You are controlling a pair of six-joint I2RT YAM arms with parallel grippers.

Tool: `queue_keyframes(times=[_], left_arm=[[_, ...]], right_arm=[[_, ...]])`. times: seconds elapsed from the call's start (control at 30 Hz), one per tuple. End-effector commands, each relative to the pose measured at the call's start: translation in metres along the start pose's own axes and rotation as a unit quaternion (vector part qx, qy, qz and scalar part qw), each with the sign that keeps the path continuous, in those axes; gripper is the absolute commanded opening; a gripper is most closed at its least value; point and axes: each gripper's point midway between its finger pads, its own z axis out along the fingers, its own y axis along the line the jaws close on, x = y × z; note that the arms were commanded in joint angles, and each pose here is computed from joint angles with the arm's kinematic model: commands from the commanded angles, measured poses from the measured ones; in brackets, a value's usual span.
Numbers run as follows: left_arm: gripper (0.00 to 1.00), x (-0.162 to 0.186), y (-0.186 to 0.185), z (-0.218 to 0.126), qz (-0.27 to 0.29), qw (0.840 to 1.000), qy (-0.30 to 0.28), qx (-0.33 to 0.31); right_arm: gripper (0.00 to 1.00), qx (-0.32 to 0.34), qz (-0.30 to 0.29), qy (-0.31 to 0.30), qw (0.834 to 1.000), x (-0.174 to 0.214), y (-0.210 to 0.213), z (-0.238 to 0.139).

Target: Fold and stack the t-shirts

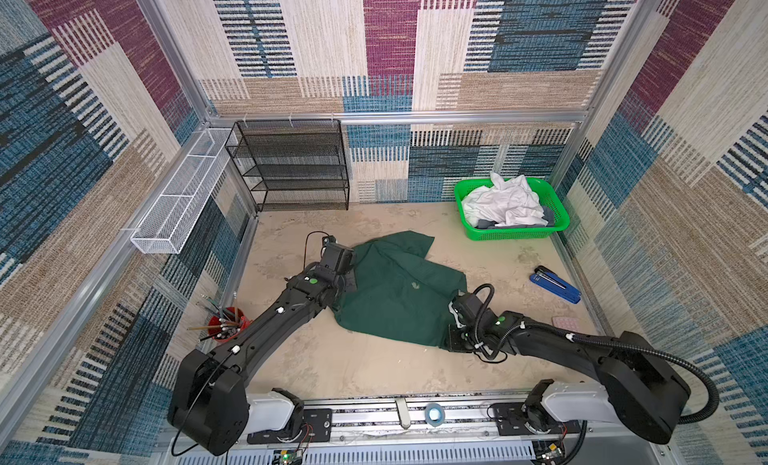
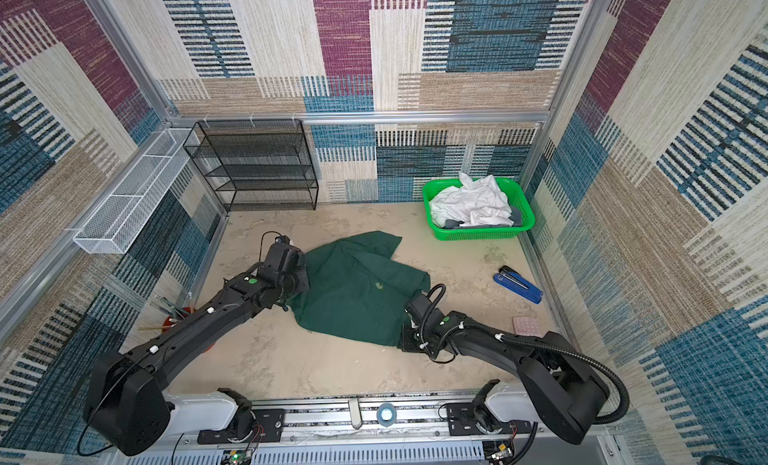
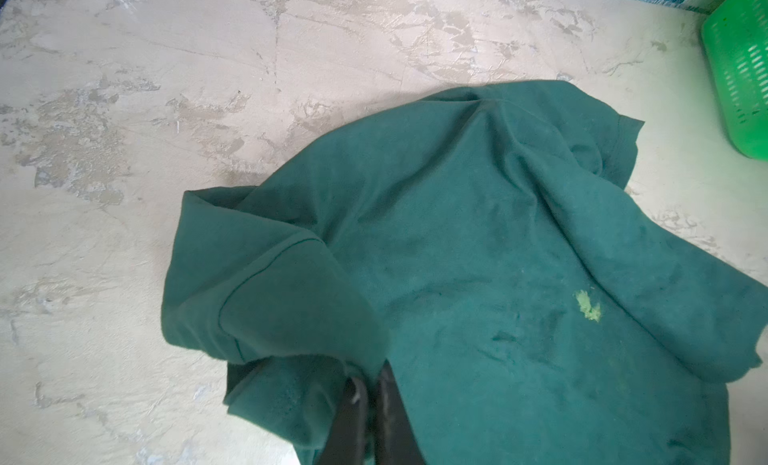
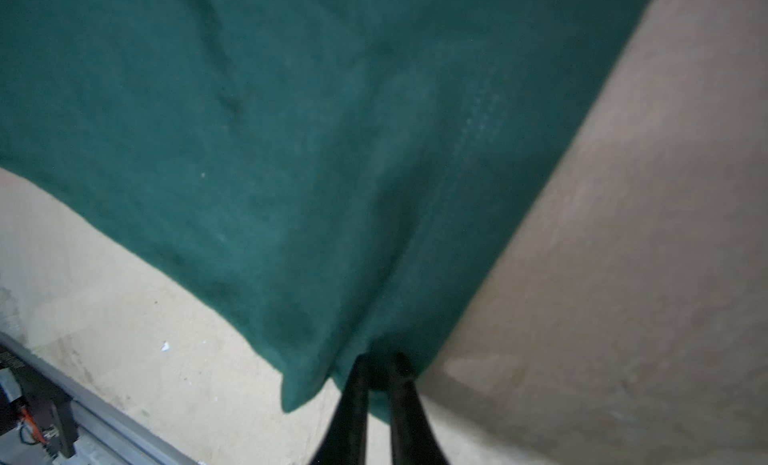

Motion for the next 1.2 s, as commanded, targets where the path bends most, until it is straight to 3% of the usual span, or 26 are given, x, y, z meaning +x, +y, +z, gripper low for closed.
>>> queue_keyframes(times=[0.0,0.27,0.4,0.47,0.53,0.57,0.67,0.87,1.03,1.17], left_arm=[[0.0,-0.012,-0.006,-0.001,-0.005,1.0,-0.014,0.011],[0.0,-0.034,0.005,-0.017,-0.018,0.999,-0.036,-0.011],[0.0,-0.028,0.018,-0.027,-0.021,0.999,-0.036,-0.029],[0.0,-0.02,0.024,-0.03,-0.022,0.999,-0.035,-0.031],[0.0,-0.013,0.03,-0.031,-0.023,0.999,-0.031,-0.036],[0.0,-0.009,0.033,-0.031,-0.022,0.999,-0.027,-0.039],[0.0,0.0,0.037,-0.032,-0.025,0.999,-0.019,-0.038],[0.0,0.01,0.036,-0.029,-0.04,0.999,-0.013,-0.025],[0.0,0.014,0.033,-0.028,-0.042,0.999,-0.004,-0.016],[0.0,0.015,0.037,-0.034,-0.045,0.999,-0.009,-0.018]], right_arm=[[0.0,0.074,-0.007,-0.025,0.997,-0.015,-0.019,-0.01],[0.0,0.154,-0.013,-0.153,0.976,-0.13,-0.043,-0.089],[0.0,0.153,-0.02,-0.182,0.971,-0.154,-0.048,-0.12],[0.05,0.084,-0.037,-0.15,0.984,-0.139,-0.028,-0.107],[0.26,0.022,-0.039,-0.109,0.993,-0.112,-0.01,-0.087],[0.32,0.015,-0.037,-0.083,0.996,-0.092,-0.007,-0.076],[0.4,0.018,-0.025,-0.015,0.999,-0.036,-0.008,-0.049],[0.4,0.015,0.001,0.026,1.0,0.011,-0.013,-0.024],[0.39,0.011,-0.013,0.039,0.999,0.014,-0.009,-0.003],[0.37,0.048,-0.022,0.05,0.997,0.013,-0.016,0.01]])
